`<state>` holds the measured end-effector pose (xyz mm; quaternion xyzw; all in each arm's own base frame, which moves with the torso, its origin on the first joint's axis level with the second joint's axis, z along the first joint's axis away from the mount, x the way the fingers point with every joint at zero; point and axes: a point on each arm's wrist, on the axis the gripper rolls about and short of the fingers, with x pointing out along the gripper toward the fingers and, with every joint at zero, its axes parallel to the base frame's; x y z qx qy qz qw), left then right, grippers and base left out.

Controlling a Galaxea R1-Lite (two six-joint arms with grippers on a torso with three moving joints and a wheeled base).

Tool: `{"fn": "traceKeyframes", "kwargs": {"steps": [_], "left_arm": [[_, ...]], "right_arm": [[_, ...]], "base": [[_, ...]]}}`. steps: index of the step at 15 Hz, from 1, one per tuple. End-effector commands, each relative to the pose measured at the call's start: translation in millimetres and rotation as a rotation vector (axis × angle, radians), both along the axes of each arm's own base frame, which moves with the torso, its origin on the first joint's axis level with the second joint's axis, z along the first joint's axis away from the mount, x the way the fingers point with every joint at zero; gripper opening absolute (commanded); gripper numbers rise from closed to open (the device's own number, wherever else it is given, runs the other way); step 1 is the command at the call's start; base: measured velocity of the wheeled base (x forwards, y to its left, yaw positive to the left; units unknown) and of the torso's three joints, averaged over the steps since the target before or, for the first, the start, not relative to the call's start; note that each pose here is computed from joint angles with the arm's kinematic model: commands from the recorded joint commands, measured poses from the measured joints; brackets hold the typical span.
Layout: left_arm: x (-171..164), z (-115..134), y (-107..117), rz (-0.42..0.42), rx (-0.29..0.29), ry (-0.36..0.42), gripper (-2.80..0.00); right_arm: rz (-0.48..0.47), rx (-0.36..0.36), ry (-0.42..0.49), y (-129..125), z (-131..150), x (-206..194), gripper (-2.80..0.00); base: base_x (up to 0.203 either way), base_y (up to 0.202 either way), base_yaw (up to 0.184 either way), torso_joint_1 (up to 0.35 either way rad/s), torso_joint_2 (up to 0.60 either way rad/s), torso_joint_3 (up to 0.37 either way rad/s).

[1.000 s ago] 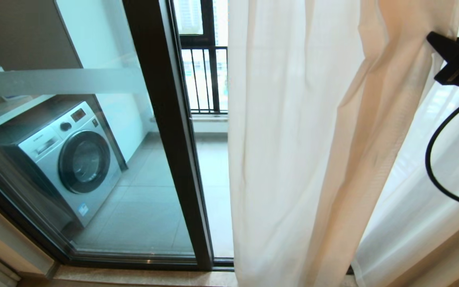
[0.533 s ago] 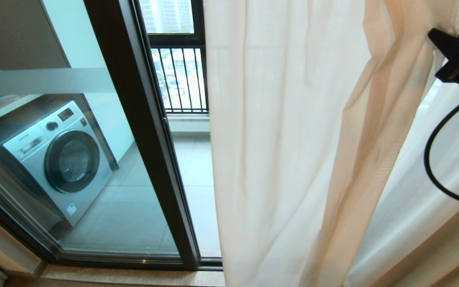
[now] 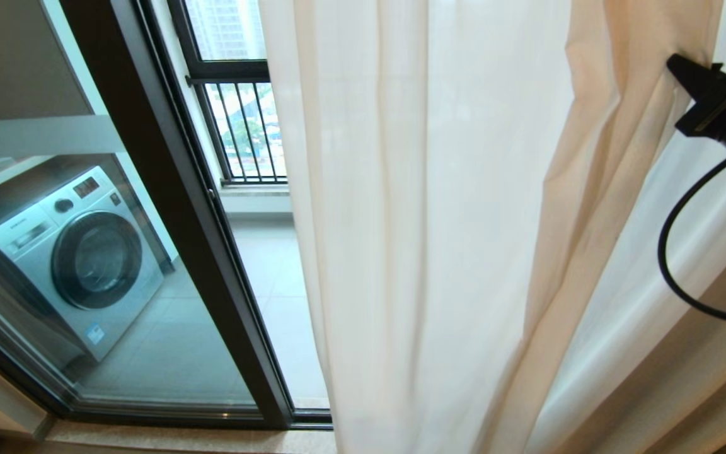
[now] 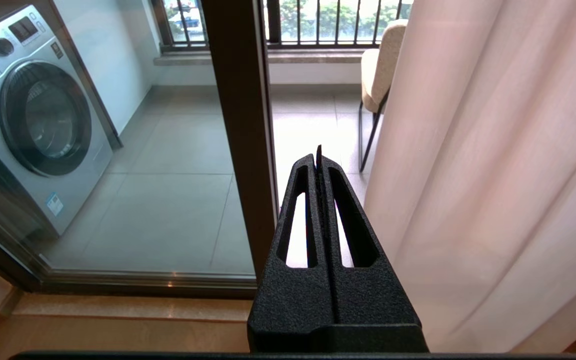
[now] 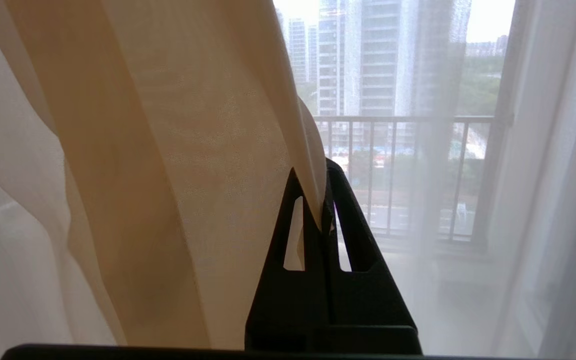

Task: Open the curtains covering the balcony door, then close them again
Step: Pull the inner curtains open on both sides

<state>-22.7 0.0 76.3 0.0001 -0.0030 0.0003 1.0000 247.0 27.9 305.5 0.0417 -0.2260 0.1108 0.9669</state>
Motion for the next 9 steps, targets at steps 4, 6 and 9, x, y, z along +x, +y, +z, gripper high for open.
{"fn": "traceKeyframes", "kwargs": {"steps": [4,6,9], "left_arm": [[0.0,0.0,0.0,0.001,0.0,0.0,-2.8],[0.0,0.0,0.0,0.001,0.0,0.0,-2.8],[0.0,0.0,0.0,0.0,0.001,0.0,-2.8]], "right_arm": [[0.003,0.0,0.007,0.4,-5.3,0.4,-2.8],[0.003,0.0,0.004,0.3,-4.4,-0.1,-2.8],[0.002,0.0,0.005,0.3,-4.9,-0.6,-2.8]], "base": [[0.0,-0.192,0.001,0.004,0.0,0.001],[0.0,-0.19,0.002,0.0,0.0,0.002],[0.0,-0.191,0.001,0.002,0.0,0.002]]}}
